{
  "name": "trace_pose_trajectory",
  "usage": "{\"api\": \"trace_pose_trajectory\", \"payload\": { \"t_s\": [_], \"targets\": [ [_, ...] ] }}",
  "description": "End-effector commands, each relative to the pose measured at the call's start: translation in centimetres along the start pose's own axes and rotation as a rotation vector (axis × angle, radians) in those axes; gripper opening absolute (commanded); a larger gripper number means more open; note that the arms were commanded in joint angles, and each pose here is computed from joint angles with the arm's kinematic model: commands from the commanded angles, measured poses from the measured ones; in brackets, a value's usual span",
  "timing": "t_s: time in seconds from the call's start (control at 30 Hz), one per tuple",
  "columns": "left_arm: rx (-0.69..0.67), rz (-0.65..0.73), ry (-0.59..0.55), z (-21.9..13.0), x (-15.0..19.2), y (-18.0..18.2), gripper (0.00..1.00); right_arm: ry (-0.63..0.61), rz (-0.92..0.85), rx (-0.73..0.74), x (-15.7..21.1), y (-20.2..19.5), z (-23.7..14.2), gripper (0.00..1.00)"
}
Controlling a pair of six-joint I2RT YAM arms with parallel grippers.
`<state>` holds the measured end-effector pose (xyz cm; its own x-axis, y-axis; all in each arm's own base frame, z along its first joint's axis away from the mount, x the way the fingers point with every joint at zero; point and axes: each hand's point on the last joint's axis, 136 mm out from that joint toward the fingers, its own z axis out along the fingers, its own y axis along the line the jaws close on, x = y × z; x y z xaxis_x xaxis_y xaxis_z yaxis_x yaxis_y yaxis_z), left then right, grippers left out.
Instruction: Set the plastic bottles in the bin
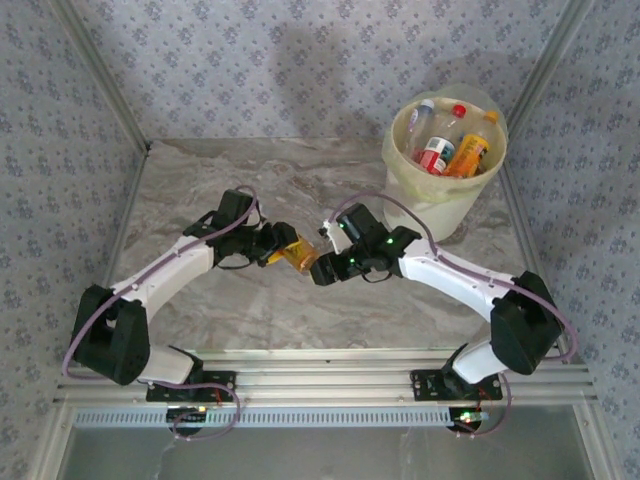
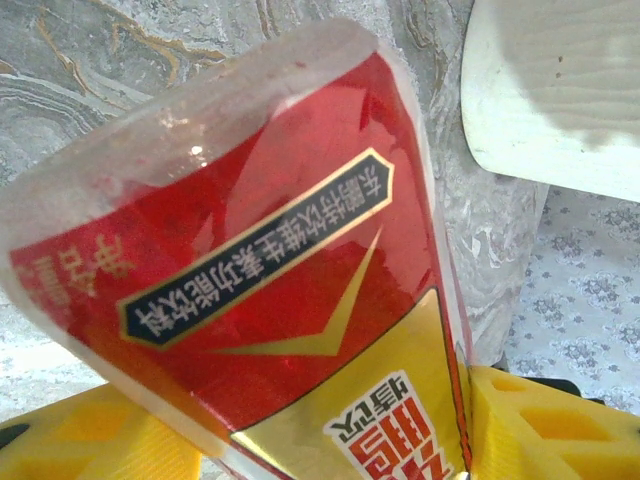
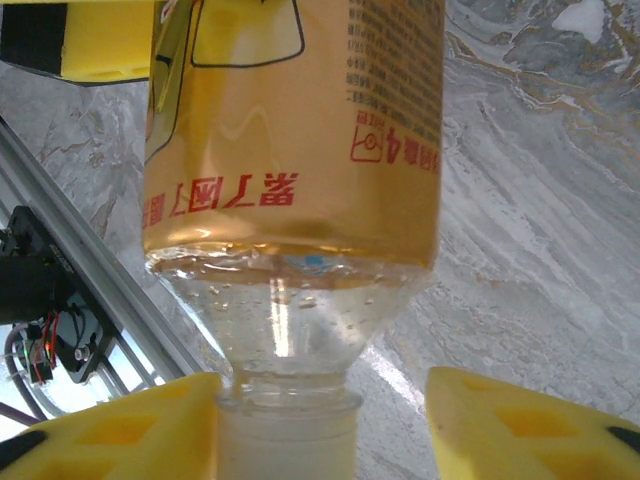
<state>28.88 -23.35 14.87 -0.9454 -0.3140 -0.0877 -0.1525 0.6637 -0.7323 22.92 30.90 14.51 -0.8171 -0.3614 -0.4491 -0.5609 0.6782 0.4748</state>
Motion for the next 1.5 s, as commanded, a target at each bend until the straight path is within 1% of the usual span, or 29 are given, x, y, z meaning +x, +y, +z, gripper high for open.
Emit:
{"api": "trace_pose_trajectory", "payload": {
  "t_s": [0.0,0.23,0.3,0.4,0.5,0.57,0.6,0.67,0.7,0.87,0.9,1.03,1.2,1.33,1.47],
  "targets": [
    [0.068,0.027,-0.012,-1.0,0.2,-2.0,0.61,-0.018,-0.025,-0.027,-1.0,1.1,-0.5,0.51],
    [0.084,0.039,-0.005,-1.2,0.7,-2.6,0.62,-0.024,-0.032,-0.027,-1.4,1.4,-0.8,0.35],
    [0.090,0.043,-0.009,-1.4,0.7,-2.9,0.64,-0.023,-0.035,-0.024,-1.3,1.5,-1.0,0.32],
    [0.104,0.050,-0.019,-1.8,0.6,-3.3,0.72,-0.035,-0.037,-0.018,-1.3,1.5,-1.6,0.28],
    [0.130,0.062,-0.030,-2.5,0.6,-4.2,0.84,-0.055,-0.043,-0.011,-1.3,1.7,-2.9,0.27],
    [0.160,0.080,-0.039,-3.1,0.5,-5.1,0.96,-0.073,-0.049,-0.006,-1.3,1.8,-4.0,0.27],
    [0.180,0.094,-0.048,-3.6,0.4,-5.7,0.99,-0.080,-0.051,-0.002,-1.3,1.9,-4.7,0.27],
    [0.223,0.135,-0.075,-4.7,0.4,-7.1,0.99,-0.097,-0.054,0.010,-1.3,2.1,-6.0,0.27],
    [0.246,0.157,-0.093,-5.5,0.3,-7.8,1.00,-0.087,-0.046,0.029,-0.8,1.8,-6.7,0.27],
    [0.372,0.356,-0.211,-10.1,0.8,-11.4,1.00,-0.130,-0.063,0.129,-0.4,0.4,-11.0,0.28],
    [0.392,0.400,-0.237,-11.2,1.1,-11.9,1.00,-0.174,-0.076,0.145,-1.4,0.7,-12.8,0.27],
    [0.430,0.541,-0.298,-14.1,2.6,-12.7,1.00,-0.243,-0.092,0.241,-1.8,-0.4,-17.7,0.28],
    [0.430,0.635,-0.293,-15.7,4.2,-12.7,1.00,-0.305,-0.126,0.396,-2.5,-2.0,-23.6,0.28],
    [0.437,0.654,-0.271,-15.9,4.9,-12.6,1.00,-0.352,-0.112,0.510,-3.5,-3.5,-27.6,0.28],
    [0.446,0.654,-0.256,-15.7,5.3,-12.4,1.00,-0.375,-0.091,0.614,-4.7,-5.3,-30.6,0.28]
  ]
}}
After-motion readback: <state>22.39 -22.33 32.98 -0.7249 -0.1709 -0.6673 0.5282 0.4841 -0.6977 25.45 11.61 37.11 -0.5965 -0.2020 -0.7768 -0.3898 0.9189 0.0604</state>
